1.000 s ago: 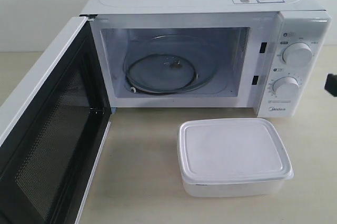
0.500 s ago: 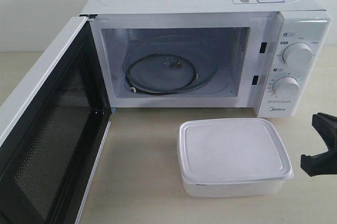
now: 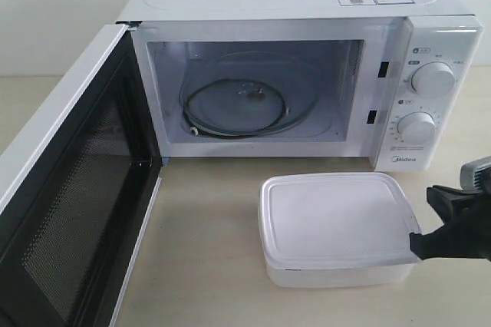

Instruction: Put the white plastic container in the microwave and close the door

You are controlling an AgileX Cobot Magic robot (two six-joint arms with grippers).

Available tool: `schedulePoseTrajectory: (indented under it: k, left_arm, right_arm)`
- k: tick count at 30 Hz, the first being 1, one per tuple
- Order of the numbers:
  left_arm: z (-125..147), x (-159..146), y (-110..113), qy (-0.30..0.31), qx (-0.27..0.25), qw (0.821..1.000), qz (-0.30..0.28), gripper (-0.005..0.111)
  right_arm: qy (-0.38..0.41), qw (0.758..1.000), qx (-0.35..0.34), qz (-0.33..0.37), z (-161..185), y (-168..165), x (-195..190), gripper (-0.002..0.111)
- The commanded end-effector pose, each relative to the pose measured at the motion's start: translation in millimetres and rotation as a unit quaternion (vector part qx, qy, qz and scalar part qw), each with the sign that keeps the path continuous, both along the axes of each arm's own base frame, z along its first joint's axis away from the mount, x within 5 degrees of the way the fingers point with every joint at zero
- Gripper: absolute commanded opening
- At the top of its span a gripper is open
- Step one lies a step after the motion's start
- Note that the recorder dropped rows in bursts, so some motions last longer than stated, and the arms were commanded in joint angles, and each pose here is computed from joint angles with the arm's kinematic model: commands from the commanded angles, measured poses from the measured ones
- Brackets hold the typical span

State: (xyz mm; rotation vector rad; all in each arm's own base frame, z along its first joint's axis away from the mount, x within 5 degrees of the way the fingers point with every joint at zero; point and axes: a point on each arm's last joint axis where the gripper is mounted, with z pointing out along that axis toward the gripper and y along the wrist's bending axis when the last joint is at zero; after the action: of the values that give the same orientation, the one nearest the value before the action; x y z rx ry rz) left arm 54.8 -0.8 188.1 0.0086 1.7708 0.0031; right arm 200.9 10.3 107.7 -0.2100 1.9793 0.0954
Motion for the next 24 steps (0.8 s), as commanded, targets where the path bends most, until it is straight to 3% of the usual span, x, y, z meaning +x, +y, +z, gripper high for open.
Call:
schedulePoseTrajectory:
  k: [1,16,21,24]
  left_arm:
    - [-1,0,0,0.0,0.001,1.0,0.001,0.004]
    - [-1,0,0,0.0,0.001,1.0,0.001,0.004]
    - [-1,0,0,0.0,0.001,1.0,0.001,0.004]
    - [-1,0,0,0.0,0.001,1.0,0.001,0.004]
  right_arm:
    - [0.038,0.999,0.008,0.022,-10,4,-2,0.0]
    - [0.102,0.976,0.068,0.179,-14,32,-19,0.0]
    - [0.12,0.934,0.06,0.331,-15,50,-38,0.0]
    - [0.12,0.93,0.058,0.343,-15,51,-40,0.0]
